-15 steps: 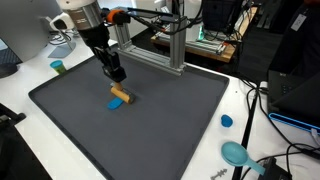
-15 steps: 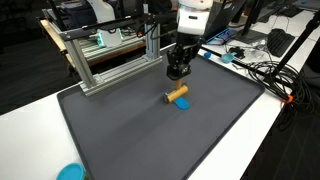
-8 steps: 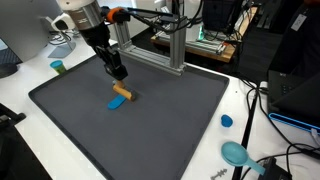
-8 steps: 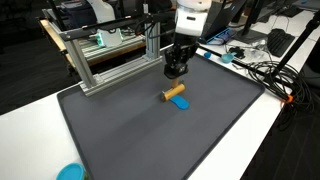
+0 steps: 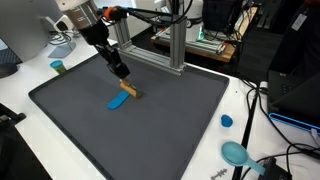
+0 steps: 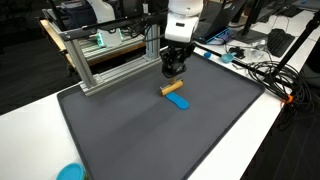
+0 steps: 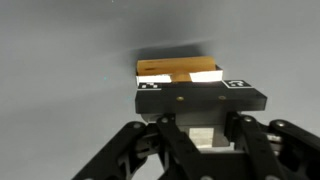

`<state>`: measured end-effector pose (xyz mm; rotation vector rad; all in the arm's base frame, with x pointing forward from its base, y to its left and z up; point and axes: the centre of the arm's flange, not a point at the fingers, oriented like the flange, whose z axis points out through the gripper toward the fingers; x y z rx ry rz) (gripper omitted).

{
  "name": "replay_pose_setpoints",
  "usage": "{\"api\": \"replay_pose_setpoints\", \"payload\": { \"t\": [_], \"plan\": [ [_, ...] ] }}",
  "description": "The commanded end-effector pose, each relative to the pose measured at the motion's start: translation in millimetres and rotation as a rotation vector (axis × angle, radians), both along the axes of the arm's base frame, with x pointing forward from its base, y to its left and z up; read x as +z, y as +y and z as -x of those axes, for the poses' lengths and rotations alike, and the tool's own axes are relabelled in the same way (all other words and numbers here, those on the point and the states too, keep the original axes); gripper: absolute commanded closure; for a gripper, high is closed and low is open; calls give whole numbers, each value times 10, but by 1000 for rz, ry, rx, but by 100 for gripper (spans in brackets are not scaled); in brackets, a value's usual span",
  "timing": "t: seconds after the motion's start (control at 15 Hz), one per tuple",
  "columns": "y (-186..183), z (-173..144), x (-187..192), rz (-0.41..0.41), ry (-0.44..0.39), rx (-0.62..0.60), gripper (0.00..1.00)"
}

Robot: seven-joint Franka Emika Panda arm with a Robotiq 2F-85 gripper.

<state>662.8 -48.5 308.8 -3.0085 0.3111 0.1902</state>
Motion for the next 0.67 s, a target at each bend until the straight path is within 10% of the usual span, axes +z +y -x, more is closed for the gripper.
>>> {"api": "replay_pose_setpoints", "payload": {
  "t": [0.0, 0.6],
  "plan": [
    [-211, -19, 656, -127, -144, 0, 78],
    [216, -144, 850, 39, -151, 506, 78]
  ]
}}
